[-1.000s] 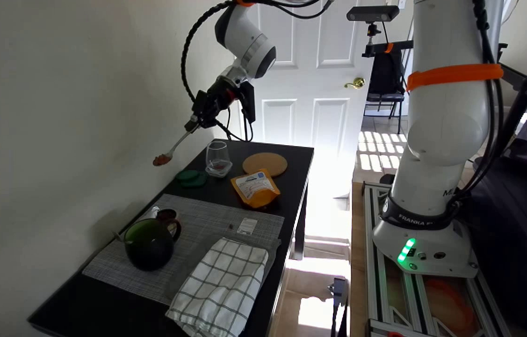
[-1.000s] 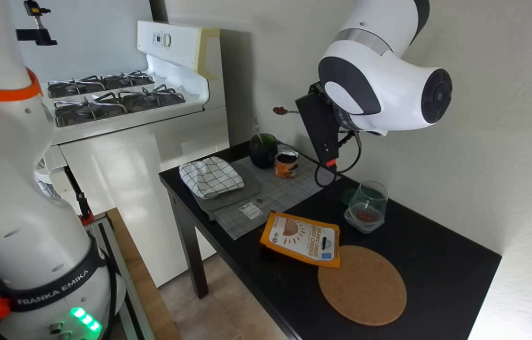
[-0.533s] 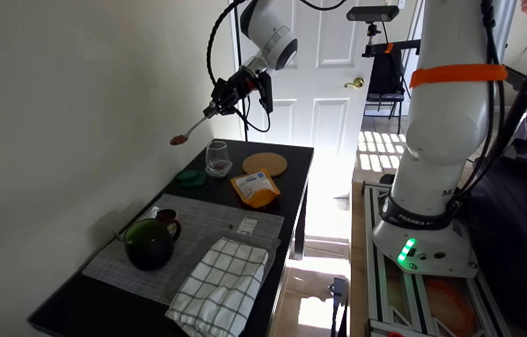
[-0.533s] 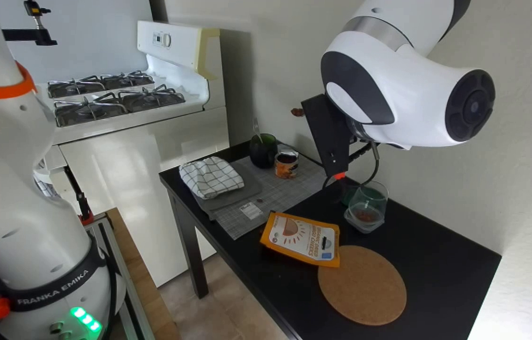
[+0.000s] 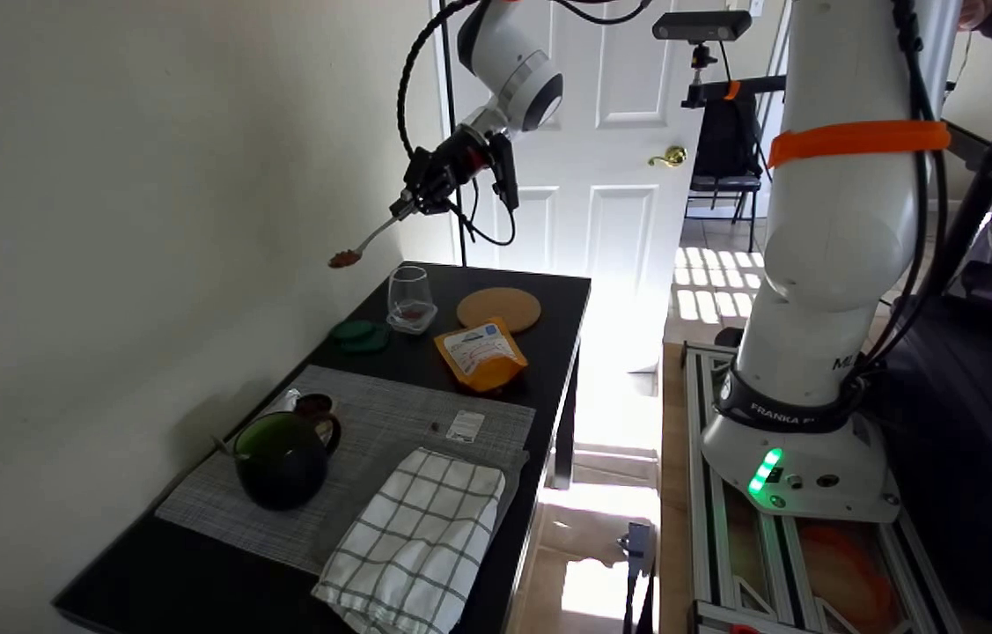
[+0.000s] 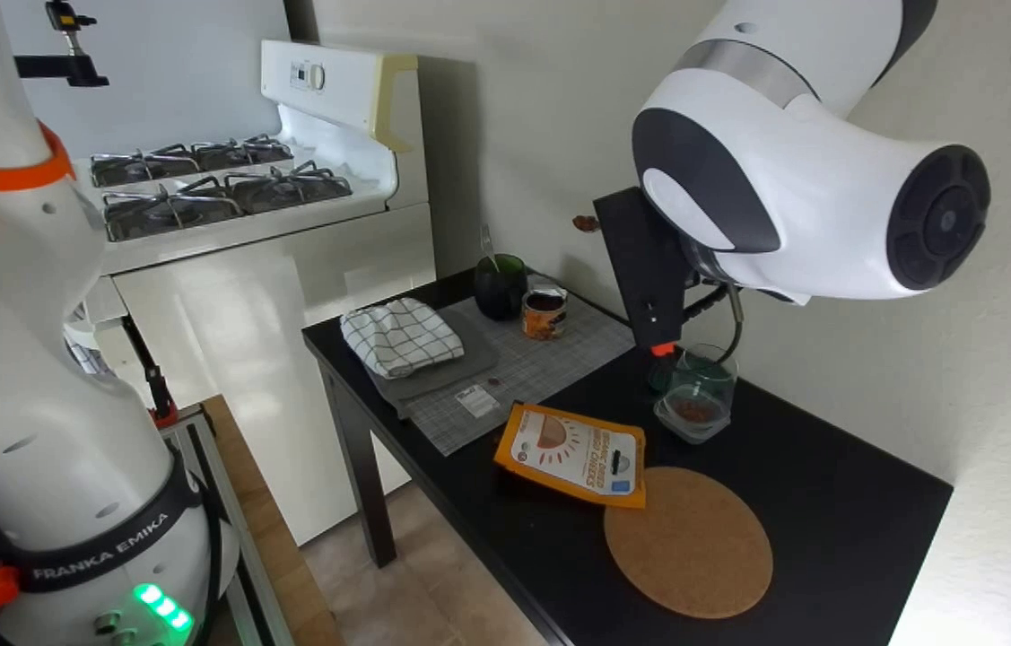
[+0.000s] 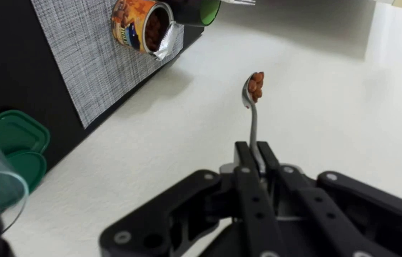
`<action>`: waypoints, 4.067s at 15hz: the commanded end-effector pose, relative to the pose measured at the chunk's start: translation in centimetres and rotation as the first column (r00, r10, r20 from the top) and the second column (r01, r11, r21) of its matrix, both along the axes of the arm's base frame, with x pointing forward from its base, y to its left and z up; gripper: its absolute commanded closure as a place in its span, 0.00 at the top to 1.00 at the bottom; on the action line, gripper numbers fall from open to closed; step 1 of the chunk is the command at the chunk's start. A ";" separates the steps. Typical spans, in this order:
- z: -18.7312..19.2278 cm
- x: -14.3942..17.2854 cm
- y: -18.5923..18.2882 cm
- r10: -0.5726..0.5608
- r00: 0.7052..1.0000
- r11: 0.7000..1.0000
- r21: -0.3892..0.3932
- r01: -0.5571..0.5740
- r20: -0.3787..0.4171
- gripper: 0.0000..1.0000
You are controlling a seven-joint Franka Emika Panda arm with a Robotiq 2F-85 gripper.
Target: Put the spoon in the can then remove some contents from the can and put them in the glass cup on the right.
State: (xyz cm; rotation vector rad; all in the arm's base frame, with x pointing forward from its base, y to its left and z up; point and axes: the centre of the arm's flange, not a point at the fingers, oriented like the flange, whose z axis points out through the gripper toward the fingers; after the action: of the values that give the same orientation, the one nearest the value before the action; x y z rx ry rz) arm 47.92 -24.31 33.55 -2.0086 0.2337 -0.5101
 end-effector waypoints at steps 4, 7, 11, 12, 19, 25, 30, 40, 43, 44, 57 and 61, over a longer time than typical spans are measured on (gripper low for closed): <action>1.1 -2.5 -9.7 -0.143 0.987 0.990 0.000 0.143 -0.070 0.02; 1.1 -3.7 -13.2 -0.204 0.974 0.979 -0.002 0.204 -0.095 0.02; -0.2 -3.9 -15.5 -0.257 0.957 0.966 -0.011 0.257 -0.138 0.02; -0.5 -3.6 -15.6 -0.267 0.952 0.963 -0.013 0.268 -0.150 0.02; -2.8 -1.6 -16.1 -0.309 0.921 0.950 -0.025 0.312 -0.239 0.02; -4.4 -0.5 -16.3 -0.337 0.895 0.939 -0.037 0.341 -0.293 0.02; -5.5 -0.3 -16.8 -0.369 0.868 0.927 -0.069 0.368 -0.332 0.02; -4.9 -0.3 -16.8 -0.393 0.843 0.919 -0.148 0.364 -0.367 0.02; -4.3 0.4 -15.5 -0.396 0.850 0.918 -0.183 0.353 -0.347 0.02; -4.2 0.7 -15.0 -0.391 0.854 0.919 -0.193 0.343 -0.344 0.02; -2.8 2.2 -12.1 -0.370 0.856 0.905 -0.348 0.244 -0.362 0.02; -1.5 3.0 -11.0 -0.408 0.850 0.869 -0.429 0.248 -0.334 0.02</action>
State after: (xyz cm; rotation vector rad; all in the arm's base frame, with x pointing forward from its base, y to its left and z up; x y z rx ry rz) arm 51.11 -37.33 30.59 -2.3959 0.7830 -0.3268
